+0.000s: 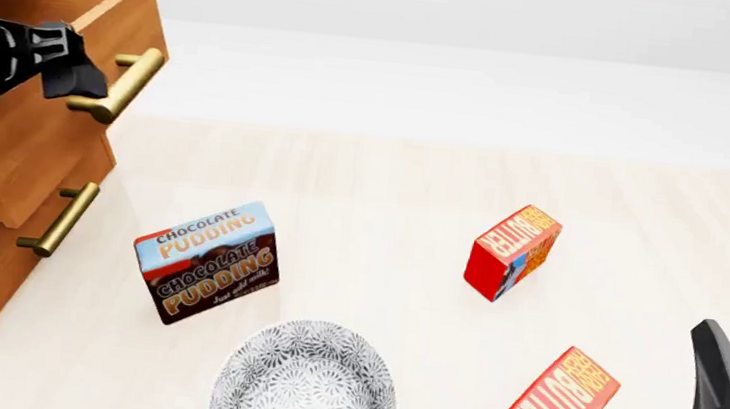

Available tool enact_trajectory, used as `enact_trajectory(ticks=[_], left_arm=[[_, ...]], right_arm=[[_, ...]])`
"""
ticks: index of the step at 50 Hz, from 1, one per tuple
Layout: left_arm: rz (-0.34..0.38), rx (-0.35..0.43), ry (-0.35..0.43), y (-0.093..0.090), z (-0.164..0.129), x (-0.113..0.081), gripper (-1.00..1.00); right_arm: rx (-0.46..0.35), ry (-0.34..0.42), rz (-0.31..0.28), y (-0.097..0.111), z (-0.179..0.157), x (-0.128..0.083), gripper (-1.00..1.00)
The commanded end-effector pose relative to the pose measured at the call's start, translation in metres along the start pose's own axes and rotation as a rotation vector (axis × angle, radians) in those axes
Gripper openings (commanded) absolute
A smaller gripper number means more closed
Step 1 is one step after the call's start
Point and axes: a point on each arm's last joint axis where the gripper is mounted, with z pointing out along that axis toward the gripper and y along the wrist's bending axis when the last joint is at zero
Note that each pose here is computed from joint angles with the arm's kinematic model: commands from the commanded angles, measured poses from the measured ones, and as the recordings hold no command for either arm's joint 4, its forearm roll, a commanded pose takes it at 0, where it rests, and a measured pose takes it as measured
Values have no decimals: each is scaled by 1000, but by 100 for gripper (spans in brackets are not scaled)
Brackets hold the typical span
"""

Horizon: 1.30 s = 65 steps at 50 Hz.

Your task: Put the butter at the front in the top drawer of the cabinet and close it.

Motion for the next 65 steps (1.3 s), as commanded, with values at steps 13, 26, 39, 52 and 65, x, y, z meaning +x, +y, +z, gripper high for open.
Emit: enact_trajectory(ticks=[13,26,39,52,65], left_arm=[[75,97,51,-35,16,6,100],[98,127,74,-47,20,10,100],[117,149,85,-58,28,10,100],[133,166,89,-67,31,7,100],[143,184,102,-77,37,8,100]], right_arm=[[0,0,0,0,0,0,100],[0,0,0,0,0,0,100],[0,0,0,0,0,0,100],[0,0,0,0,0,0,100],[0,0,0,0,0,0,100]])
